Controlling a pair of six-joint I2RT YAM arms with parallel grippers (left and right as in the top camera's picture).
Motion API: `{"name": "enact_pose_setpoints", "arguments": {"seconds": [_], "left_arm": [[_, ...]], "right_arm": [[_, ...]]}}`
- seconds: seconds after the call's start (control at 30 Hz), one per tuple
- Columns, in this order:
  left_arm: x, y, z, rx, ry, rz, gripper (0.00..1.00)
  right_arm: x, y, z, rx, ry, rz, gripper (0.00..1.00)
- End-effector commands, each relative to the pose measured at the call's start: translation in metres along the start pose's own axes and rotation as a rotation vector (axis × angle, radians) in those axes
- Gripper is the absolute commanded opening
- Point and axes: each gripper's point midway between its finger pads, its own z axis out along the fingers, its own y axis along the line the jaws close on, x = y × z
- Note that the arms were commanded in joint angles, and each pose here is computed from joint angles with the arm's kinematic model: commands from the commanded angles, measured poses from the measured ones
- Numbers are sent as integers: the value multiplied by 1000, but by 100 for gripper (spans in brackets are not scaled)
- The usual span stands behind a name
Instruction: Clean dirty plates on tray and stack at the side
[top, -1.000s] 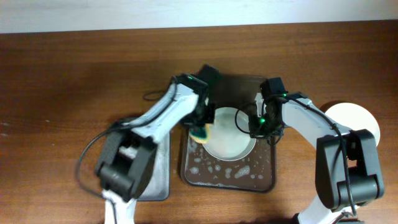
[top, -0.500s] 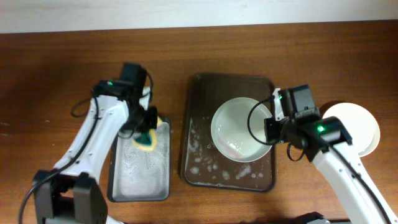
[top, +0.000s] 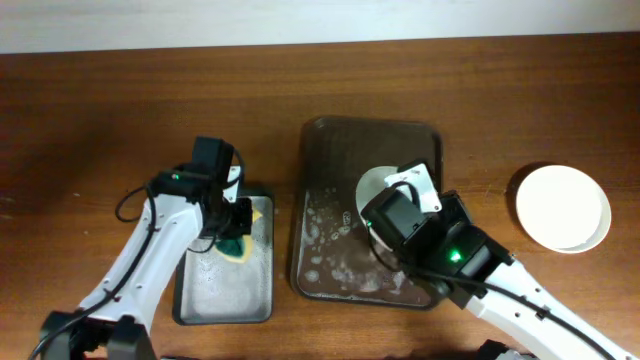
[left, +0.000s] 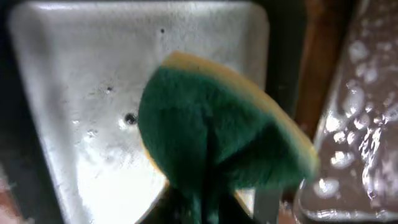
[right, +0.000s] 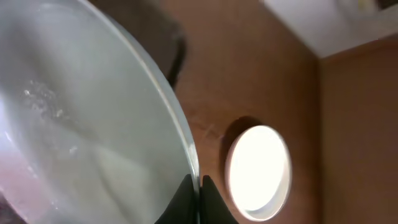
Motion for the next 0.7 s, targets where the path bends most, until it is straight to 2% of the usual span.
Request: {"name": "enact_pose_setpoints", "arguments": {"seconds": [0.0, 0.07, 0.2, 0.23, 0.27, 0.3, 0.33, 0.67], "left_arm": [[0, 7, 1, 5, -16, -41, 33], [-8, 3, -14, 49, -64, -49, 51], [-15, -11, -50, 129, -183, -32, 58], [-16, -12, -60, 137, -215, -27, 63], [-16, -13, -73, 143, -261, -22, 70], [-16, -13, -77, 146, -277, -20, 88], [-16, -14, -82, 148, -294, -18, 100], [-18, -14, -84, 150, -305, -16, 100]], "right_arm": [[-14, -14, -18, 127, -90, -24, 4], [-17, -15, -27, 171, -123, -67, 4], [-18, -7, -41, 185, -171, -144, 4], [-20, -6, -45, 193, -188, -151, 4], [-21, -7, -47, 204, -199, -154, 4], [-22, -7, -47, 205, -202, -155, 4], [-23, -7, -48, 203, -204, -151, 4], [-29, -9, -52, 196, -218, -126, 4]]}}
